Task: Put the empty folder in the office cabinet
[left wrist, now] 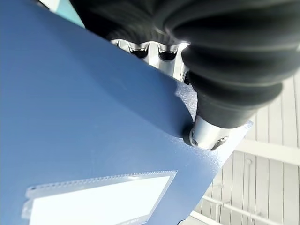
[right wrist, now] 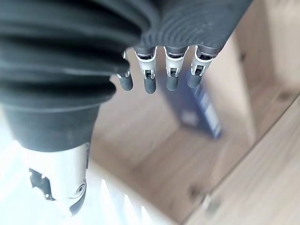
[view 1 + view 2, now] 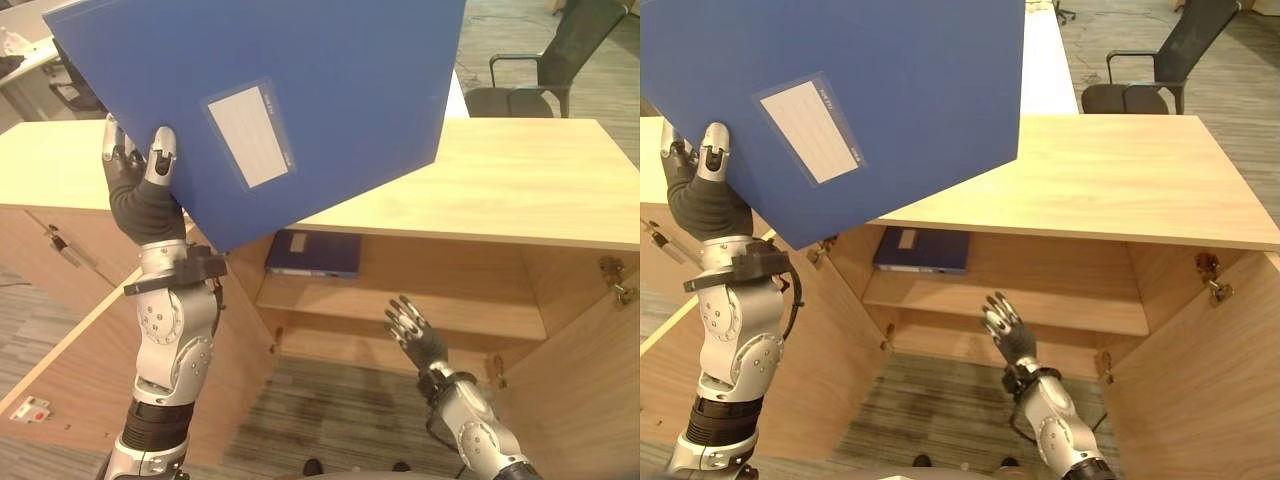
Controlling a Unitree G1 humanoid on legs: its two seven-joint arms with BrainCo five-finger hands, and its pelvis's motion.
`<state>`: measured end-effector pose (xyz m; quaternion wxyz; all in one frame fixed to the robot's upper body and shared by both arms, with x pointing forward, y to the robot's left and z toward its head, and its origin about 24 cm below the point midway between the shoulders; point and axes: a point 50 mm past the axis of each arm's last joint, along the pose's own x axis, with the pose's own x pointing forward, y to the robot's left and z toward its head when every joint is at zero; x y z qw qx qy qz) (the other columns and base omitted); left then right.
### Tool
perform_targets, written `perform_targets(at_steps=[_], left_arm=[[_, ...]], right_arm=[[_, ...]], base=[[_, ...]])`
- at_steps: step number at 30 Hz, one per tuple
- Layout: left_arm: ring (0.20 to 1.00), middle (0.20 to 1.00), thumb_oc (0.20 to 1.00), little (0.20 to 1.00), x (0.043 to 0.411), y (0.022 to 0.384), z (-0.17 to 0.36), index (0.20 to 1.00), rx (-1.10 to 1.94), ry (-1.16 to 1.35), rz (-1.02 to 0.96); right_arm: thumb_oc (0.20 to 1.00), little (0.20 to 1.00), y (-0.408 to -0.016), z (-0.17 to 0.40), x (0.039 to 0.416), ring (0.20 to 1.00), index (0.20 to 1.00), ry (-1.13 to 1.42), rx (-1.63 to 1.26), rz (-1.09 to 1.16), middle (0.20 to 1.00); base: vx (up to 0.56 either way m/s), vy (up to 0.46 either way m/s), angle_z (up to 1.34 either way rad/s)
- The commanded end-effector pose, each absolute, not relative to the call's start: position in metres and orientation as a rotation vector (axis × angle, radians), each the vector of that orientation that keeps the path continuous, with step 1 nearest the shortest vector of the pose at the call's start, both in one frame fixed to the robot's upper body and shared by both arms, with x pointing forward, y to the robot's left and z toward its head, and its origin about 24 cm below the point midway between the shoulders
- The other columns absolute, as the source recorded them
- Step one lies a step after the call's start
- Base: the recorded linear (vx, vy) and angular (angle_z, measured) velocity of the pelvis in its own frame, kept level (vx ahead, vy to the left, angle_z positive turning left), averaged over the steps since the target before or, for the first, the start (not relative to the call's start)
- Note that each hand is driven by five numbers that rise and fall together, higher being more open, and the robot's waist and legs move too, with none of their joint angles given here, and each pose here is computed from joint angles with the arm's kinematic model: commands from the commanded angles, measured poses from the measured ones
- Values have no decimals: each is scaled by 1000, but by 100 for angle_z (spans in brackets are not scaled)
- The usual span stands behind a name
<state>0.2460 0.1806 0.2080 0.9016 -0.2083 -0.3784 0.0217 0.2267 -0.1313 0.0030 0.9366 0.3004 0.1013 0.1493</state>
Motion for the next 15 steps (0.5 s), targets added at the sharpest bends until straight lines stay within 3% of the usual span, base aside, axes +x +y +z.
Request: perform_targets(at_steps=[1,15], left_arm=[[200,200,200,200,237,178,232,200,-518,-914,-27],[200,200,200,200,245,149,203,200,-648,-720,-138]], right_arm=[[1000,1000,-109,39,244,1000,1000,52,712,425,1000],[1000,1000,-64,103,252,1000,1000,-139,849,655,1000]], base=[[0,0,0],[0,0,0]])
